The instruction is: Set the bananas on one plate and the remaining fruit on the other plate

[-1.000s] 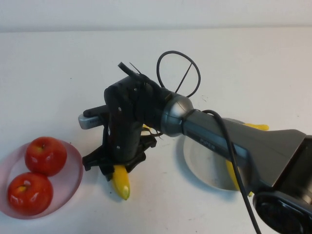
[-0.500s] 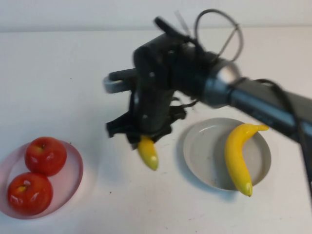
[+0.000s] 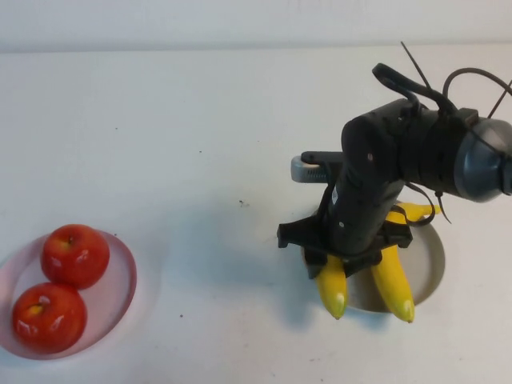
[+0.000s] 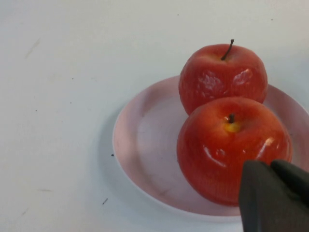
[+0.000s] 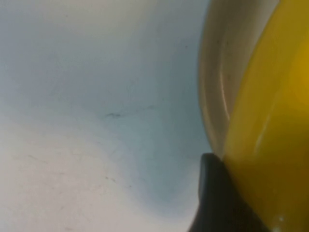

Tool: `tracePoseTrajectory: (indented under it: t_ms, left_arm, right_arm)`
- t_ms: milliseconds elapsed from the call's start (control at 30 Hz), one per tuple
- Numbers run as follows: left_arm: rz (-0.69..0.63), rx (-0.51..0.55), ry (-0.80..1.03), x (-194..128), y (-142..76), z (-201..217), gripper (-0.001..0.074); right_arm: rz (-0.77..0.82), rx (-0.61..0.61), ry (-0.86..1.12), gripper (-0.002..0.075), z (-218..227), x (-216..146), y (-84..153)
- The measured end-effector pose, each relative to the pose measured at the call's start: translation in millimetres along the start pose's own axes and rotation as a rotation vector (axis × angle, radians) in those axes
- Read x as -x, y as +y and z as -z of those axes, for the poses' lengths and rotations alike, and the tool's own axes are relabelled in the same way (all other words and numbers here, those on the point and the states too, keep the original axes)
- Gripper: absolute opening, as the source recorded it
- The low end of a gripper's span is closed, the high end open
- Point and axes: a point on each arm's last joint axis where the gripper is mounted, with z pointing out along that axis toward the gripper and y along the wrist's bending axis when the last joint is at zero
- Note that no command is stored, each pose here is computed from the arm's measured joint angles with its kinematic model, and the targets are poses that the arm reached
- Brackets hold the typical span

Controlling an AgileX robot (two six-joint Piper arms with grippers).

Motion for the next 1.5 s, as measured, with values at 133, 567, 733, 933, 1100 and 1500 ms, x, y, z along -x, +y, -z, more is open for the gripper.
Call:
tracePoseTrajectory:
  t_ms: [133, 567, 733, 933, 1100, 1500]
  left_arm:
    - [0.000, 0.000, 0.000, 0.0, 0.0, 0.0, 0.0001]
    - [0.000, 0.000, 0.000, 0.0, 0.0, 0.0, 0.0001]
    - [0.000, 0.000, 0.000, 0.0, 0.0, 0.0, 0.0001]
    - [0.000, 0.000, 0.000, 0.0, 0.0, 0.0, 0.0001]
    - [0.000, 0.000, 0.000, 0.0, 0.0, 0.0, 0.0001]
    - [-0.002, 0.000, 0.000, 0.0, 0.0, 0.0, 0.0001]
  right_arm:
    - [-0.017, 0.010, -0.006, 0.0305, -0.2, 2.8, -2.9]
    - [-0.036, -0.011, 0.009, 0.0480, 6.6, 4.1, -12.7]
    - [-0.001, 0.035, -0.060, 0.0420, 47.6, -6.7, -9.3]
    - [0.154, 0.050, -0.081, 0.0139, 110.7, -37.8, -19.3]
    - [0.225, 0.090, -0.131, 0.0004, 141.8, -64.3, -32.8]
    - [0.313, 0.157, -0.230, -0.0015, 179.5, -152.8, -85.2]
